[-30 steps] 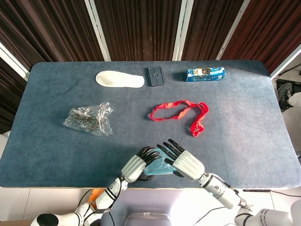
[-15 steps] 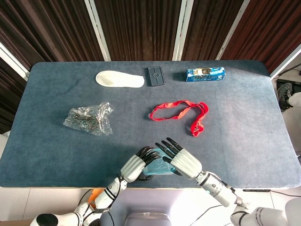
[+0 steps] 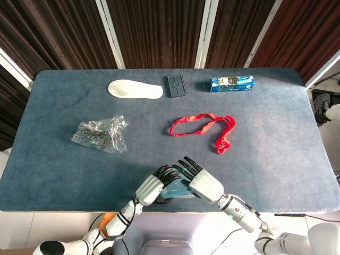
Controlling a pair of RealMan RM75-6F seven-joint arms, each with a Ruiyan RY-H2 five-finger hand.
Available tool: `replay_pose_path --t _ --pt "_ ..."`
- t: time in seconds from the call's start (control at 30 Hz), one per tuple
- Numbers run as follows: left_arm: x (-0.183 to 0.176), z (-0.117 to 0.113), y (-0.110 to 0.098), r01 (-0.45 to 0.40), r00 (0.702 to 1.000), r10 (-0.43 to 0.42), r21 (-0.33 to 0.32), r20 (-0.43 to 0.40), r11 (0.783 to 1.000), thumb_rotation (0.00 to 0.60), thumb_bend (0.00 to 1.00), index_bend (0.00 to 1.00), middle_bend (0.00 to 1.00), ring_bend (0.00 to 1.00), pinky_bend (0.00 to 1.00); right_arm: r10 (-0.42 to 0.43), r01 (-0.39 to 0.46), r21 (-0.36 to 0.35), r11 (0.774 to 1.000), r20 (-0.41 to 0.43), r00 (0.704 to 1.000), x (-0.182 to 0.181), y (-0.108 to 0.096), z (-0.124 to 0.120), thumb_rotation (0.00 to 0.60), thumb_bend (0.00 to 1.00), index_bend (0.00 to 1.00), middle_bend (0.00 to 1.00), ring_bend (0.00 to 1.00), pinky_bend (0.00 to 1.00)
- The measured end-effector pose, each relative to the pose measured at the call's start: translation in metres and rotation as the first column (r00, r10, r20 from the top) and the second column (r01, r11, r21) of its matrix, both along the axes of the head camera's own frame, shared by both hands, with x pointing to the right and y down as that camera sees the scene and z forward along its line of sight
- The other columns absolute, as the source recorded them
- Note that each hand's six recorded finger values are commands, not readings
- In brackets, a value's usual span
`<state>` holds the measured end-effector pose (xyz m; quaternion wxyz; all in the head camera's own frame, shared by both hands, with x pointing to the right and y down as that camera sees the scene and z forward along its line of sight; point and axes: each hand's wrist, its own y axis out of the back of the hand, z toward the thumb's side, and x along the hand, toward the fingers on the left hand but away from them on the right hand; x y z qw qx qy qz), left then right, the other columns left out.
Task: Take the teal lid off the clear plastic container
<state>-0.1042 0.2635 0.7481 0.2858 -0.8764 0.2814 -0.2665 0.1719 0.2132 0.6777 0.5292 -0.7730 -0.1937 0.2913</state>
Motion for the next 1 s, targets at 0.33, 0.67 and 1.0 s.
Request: replay_pose_path --t 0.33,0.67,1.0 --pt "0.0 -0.002 0.001 -0.003 1.0 0.003 0.0 -0.002 1.0 0.6 0.39 0.16 0.4 0.22 0.28 0.005 -0.005 0.001 1.0 0.009 1.0 0.001 0.001 0.001 0.6 0.58 0.78 0.24 0.01 0.0" --pt "-0.001 -0.005 0.001 -0.038 0.999 0.037 0.056 0.021 0.998 0.6 0.33 0.0 0.0 0.0 0.0 0.024 -0.025 0.026 0.999 0.038 0.999 -0.001 -0.005 -0.008 0.6 0.59 0.79 0.24 0.02 0.0" --pt "-0.006 -0.015 -0.016 0.009 1.0 -0.01 0.111 0.013 0.994 0.6 0.29 0.0 0.0 0.0 0.0 0.038 -0.041 0.045 0.998 0.052 0.998 0.0 -0.011 -0.015 0.6 0.59 0.79 0.24 0.02 0.0"
